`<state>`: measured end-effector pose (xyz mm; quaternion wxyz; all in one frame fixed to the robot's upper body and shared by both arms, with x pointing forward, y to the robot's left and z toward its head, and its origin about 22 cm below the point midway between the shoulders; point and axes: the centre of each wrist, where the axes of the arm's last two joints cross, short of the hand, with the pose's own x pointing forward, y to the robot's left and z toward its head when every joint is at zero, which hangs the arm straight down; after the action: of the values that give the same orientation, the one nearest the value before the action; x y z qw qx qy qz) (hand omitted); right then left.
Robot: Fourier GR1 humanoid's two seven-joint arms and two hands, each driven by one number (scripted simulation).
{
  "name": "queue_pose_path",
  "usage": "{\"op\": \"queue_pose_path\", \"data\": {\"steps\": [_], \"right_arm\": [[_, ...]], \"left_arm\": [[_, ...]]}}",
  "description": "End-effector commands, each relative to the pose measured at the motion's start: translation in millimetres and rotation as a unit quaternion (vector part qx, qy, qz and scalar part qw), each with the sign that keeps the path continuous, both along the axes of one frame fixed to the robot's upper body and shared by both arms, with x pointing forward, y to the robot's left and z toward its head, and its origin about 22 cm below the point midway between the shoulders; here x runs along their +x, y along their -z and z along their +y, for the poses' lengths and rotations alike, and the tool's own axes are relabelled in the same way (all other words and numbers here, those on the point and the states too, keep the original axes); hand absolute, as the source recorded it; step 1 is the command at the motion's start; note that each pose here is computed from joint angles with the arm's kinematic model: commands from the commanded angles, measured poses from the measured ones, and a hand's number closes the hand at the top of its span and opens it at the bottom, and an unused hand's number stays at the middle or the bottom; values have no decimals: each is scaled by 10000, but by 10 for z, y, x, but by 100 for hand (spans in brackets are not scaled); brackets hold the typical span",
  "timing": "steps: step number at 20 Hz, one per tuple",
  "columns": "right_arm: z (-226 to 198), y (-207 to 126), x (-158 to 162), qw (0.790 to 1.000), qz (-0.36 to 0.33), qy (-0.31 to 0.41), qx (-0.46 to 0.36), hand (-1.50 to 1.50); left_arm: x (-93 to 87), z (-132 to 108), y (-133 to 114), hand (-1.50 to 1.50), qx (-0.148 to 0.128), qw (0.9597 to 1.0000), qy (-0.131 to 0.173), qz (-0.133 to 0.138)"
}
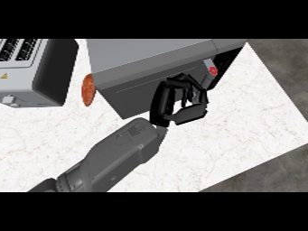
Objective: Pick up the milk, place it into the microwave and close the microwave
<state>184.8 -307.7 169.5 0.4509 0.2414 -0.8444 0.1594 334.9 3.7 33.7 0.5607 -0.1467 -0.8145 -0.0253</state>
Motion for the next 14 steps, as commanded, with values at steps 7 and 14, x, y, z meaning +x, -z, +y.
{"op": "queue_pose_path", "data": {"steps": [7,14], "right_arm": [[5,-53,22,9993,63,-358,-33,-150],[-68,-132,33,9994,-1,-340,-90,-150]], "left_arm": [[204,38,-75,150,77,9997,-183,106],[214,37,-77,150,8,9998,-162,136]]}}
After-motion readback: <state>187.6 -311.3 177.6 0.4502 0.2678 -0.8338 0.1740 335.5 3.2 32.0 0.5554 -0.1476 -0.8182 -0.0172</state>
